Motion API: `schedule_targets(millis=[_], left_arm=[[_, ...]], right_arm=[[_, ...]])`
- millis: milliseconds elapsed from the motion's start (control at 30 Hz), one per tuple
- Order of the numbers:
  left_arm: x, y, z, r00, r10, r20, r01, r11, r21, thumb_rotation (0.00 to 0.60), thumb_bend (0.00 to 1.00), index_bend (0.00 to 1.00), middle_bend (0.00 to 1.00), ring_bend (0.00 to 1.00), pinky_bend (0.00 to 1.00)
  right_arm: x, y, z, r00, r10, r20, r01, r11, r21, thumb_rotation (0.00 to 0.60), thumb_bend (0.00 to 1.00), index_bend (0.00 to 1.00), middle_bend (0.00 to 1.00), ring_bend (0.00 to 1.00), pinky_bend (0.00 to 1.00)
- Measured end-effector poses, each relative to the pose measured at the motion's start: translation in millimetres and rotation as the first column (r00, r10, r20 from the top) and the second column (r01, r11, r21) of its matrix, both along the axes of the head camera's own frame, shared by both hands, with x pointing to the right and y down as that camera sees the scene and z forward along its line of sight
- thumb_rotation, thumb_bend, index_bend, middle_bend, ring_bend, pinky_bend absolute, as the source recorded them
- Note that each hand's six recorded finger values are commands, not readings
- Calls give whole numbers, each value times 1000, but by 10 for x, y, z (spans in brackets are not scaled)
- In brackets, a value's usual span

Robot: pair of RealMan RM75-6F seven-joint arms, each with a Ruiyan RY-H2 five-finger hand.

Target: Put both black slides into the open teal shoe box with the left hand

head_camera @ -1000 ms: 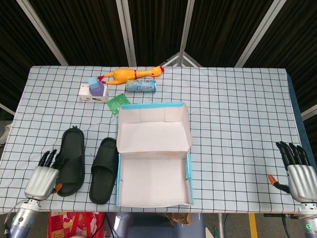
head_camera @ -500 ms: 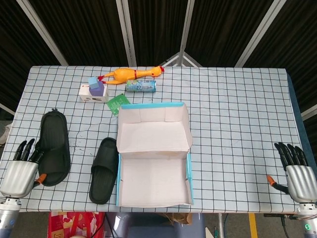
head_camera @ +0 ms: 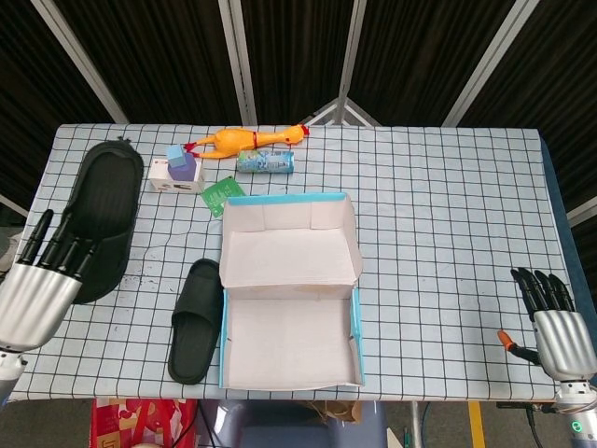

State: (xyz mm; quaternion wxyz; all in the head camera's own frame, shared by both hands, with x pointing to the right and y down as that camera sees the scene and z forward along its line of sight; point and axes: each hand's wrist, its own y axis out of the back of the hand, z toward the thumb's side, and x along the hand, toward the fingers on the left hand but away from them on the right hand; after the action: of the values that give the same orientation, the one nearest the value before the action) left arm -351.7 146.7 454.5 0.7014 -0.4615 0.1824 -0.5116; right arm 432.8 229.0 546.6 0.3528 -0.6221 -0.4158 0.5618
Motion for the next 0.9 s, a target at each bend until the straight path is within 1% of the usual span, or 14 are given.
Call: schedule_targets(millis=[67,167,200,333,467,500,633,667,767,900], left_arm=[[140,-33,-2,998,51,31,-52,999,4,600,531,359,427,51,63],[375,-63,23,987,139,84,-140,990,6,600,531,378,438,51,63],[474,-68,41,979,175,103,-176,984,4,600,531,383,440,52,63],[775,-63,101,951,274,146,-278,960,7,600,531,391,442,51,63],[1118,-37,119,920,363,147,-371,928,32,600,531,401,444,52,63],[1226,-26,114,911,388,142,-397,917,45,600,531,402,444,52,63],[1474,36,108,880,453,143,-465,883,66,600,531,405,447,51,63],[1537,63,117,869,472,146,-485,872,68,600,531,405,447,51,63],[1655,138,155,846,510,153,-524,849,64,600,531,406,448,52,63],[1779,276,257,812,559,167,-573,818,45,600,531,407,448,51,63]], right_arm=[[7,-4,-1,1000,1,0,-1,1000,-1,600,246,47,90,45,40],[14,-4,2,1000,3,0,-3,1000,-3,600,246,46,90,45,40],[16,-4,2,1000,3,1,-3,1000,-3,600,246,47,90,45,40],[25,-6,-2,1000,6,3,-6,1000,0,600,247,46,90,45,40],[30,-13,2,1000,7,5,-7,1000,0,600,247,46,90,45,40],[31,-13,3,1000,8,6,-8,1000,-1,600,246,46,90,45,40],[34,-19,8,1000,11,10,-11,1000,-2,600,247,46,90,45,40],[36,-19,8,1000,11,10,-11,1000,-2,600,247,46,90,45,40],[46,-17,1,1000,15,11,-15,1000,0,600,247,46,90,45,40],[62,-17,-21,1000,20,13,-20,1000,7,600,247,46,90,45,40]])
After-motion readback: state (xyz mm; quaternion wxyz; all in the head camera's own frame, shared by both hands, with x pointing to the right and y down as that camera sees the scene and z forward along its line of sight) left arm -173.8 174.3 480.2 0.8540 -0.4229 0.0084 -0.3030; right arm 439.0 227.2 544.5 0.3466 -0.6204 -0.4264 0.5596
